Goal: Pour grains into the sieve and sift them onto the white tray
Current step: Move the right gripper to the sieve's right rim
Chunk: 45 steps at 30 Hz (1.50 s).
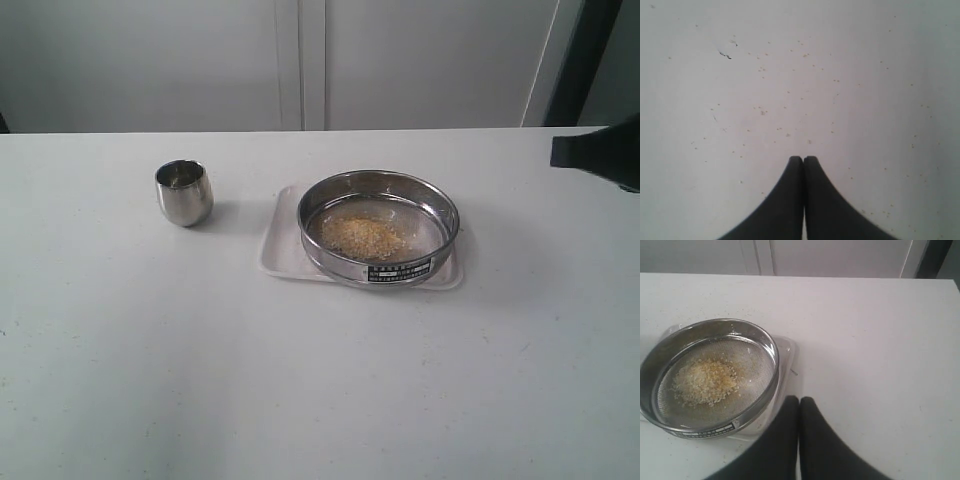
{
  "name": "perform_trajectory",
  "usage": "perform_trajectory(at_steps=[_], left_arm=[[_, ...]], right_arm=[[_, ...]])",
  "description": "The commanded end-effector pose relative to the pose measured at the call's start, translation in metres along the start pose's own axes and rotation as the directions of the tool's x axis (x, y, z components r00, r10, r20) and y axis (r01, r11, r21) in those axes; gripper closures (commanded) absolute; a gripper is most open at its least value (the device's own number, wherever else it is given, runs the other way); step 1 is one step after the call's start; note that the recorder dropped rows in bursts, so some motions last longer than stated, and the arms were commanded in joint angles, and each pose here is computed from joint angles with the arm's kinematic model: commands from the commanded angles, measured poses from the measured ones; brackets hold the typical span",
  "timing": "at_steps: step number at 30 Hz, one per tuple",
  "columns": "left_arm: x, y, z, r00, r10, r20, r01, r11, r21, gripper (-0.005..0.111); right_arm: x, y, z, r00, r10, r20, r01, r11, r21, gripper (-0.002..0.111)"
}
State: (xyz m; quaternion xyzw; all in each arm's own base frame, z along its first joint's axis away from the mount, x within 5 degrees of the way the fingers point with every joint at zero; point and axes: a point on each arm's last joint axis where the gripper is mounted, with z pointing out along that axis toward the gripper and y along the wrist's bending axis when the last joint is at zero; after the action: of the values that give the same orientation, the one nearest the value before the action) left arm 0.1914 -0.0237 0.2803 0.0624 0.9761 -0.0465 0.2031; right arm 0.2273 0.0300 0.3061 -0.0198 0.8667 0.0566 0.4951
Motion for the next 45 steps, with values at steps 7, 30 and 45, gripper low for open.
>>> perform_trajectory(at_steps=[7,30,45], left_arm=[[0.002,-0.001,-0.001,1.0,-0.005,-0.001,0.005,1.0,0.009,0.107],[0.002,-0.001,-0.001,1.0,-0.005,-0.001,0.005,1.0,0.009,0.107],[0.002,-0.001,-0.001,1.0,-0.005,-0.001,0.005,1.0,0.009,0.107]], right_arm=[[-0.014,0.005,0.056,0.964,0.0,-0.265,-0.003,1.0,-0.012,0.108],[-0.024,0.037,0.148,0.874,-0.049,-0.484,-0.043,0.983,-0.177,0.108],[-0.021,0.04,0.192,0.863,-0.143,-0.485,0.09,0.987,-0.131,0.108]])
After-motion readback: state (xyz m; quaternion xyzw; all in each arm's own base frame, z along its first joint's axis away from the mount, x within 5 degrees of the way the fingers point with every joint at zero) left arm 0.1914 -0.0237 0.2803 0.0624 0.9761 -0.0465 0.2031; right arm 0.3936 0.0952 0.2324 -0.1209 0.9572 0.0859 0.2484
